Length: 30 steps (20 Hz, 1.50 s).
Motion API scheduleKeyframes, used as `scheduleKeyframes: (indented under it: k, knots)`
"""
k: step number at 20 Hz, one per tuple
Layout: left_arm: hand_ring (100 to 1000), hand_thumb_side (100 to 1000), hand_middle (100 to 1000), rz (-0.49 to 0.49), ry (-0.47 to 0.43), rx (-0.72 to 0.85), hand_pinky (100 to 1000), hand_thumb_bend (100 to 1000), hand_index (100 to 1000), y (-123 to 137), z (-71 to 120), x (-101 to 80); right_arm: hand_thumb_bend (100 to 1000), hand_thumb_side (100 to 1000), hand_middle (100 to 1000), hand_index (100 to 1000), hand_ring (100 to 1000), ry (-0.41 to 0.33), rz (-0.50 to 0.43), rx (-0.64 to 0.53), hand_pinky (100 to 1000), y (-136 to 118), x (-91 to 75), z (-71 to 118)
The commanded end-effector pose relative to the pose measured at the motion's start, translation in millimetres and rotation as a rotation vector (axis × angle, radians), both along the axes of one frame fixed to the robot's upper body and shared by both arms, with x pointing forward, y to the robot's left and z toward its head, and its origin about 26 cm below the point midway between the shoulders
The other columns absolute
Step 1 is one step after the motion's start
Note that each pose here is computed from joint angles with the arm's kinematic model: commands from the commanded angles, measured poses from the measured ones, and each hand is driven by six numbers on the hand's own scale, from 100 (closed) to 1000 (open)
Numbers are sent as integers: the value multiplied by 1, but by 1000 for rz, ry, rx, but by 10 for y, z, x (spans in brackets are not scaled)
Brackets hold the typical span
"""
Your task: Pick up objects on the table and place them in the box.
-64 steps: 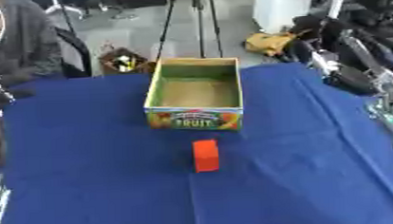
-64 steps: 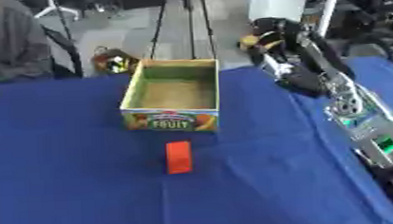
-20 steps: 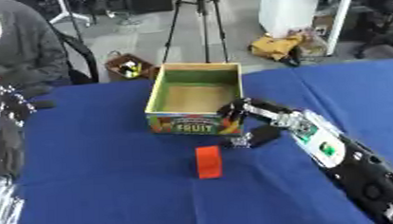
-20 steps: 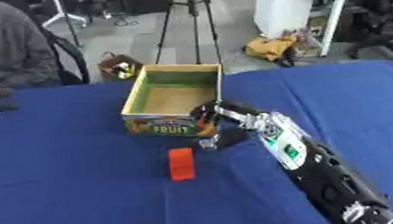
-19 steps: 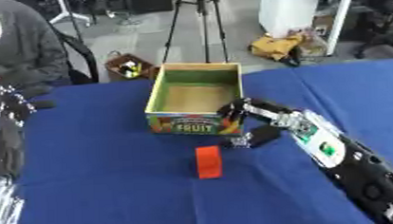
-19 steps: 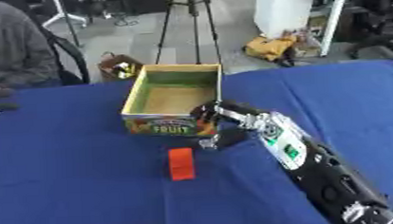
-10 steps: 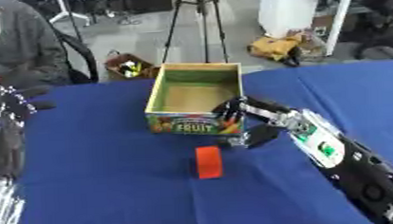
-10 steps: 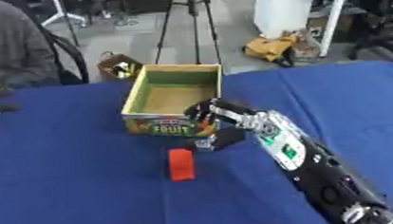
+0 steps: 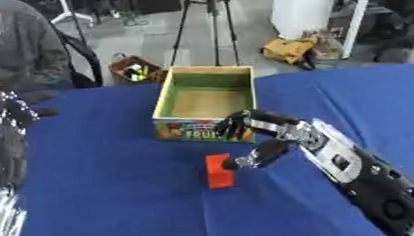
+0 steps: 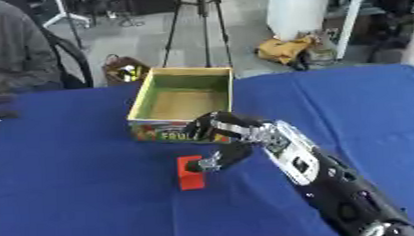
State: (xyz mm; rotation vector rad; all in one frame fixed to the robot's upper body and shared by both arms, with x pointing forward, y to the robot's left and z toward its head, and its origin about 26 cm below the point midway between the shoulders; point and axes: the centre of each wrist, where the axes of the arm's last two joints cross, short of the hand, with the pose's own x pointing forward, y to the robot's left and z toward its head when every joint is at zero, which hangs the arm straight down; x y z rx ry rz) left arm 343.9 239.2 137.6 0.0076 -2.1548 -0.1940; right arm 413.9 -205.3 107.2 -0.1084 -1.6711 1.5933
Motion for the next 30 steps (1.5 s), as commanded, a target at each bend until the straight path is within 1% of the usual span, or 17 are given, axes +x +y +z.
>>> scheduleKeyframes:
  k: [1,7,14,21,26,28,30]
  knots:
    - [737,958,773,-11,-27,4,640,576,873,-32,84,13,511,679,744,889,735,-10,26,-9,669,31,6,70]
    - [737,959,773,-14,-26,2,640,573,866,-44,80,14,510,666,736,882,729,16,40,-33,667,69,5,-26]
    - [737,960,773,-15,-23,-1,640,571,864,-52,73,15,501,638,700,869,702,22,37,-58,659,84,11,-112]
    - [738,961,774,-17,-22,-3,640,567,865,-61,68,17,488,617,659,847,680,3,44,-102,653,115,4,-156]
    - [738,961,773,-18,-20,-4,640,565,864,-66,61,17,449,578,592,810,634,-12,39,-117,639,125,2,-170]
    - [737,961,773,-18,-19,-4,640,565,865,-67,60,18,439,574,587,800,630,-17,34,-119,638,125,1,-179]
    - [737,961,773,-19,-19,-4,640,565,865,-68,59,19,448,584,597,802,643,-28,32,-125,641,127,3,-172]
